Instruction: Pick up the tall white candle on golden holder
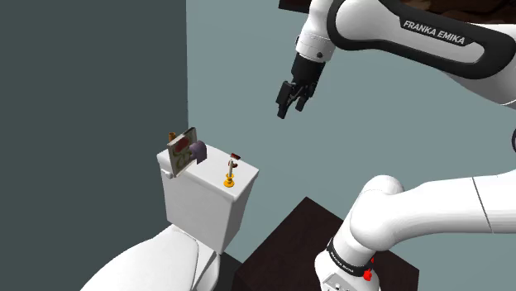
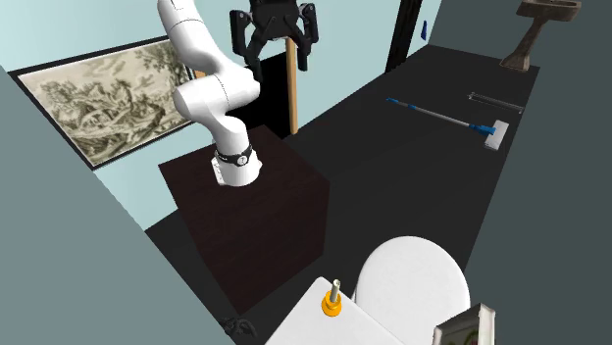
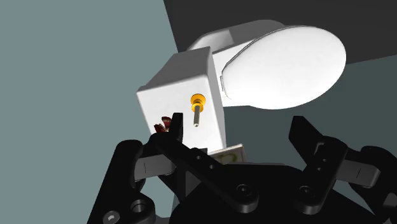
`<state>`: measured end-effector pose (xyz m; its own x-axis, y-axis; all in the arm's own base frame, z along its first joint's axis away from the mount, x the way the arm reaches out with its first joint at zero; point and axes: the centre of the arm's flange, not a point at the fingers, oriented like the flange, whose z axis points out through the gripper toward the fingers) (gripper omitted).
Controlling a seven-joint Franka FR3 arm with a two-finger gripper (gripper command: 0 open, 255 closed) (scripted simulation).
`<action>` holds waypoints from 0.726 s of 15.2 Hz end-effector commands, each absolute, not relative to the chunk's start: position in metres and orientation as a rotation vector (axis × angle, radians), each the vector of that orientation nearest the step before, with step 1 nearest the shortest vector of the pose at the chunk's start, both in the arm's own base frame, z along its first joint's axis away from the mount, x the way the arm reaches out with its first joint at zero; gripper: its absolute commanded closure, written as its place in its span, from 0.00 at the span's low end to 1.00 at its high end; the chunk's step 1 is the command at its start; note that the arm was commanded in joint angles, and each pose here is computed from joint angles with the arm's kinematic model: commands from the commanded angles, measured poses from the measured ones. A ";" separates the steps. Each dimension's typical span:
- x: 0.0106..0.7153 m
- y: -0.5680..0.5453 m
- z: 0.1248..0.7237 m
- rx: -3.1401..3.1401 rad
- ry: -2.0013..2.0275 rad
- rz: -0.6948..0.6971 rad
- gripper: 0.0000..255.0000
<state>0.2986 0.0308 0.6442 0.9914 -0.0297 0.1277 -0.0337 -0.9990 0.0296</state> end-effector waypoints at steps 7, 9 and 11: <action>0.326 0.032 0.572 3.083 -0.140 0.277 0.00; 0.336 0.031 0.548 3.076 -0.170 0.303 0.00; 0.346 0.031 0.524 3.068 -0.200 0.329 0.00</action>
<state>0.3412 0.0308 0.5361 0.9726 -0.1138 0.2026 -0.1235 -0.9917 0.0359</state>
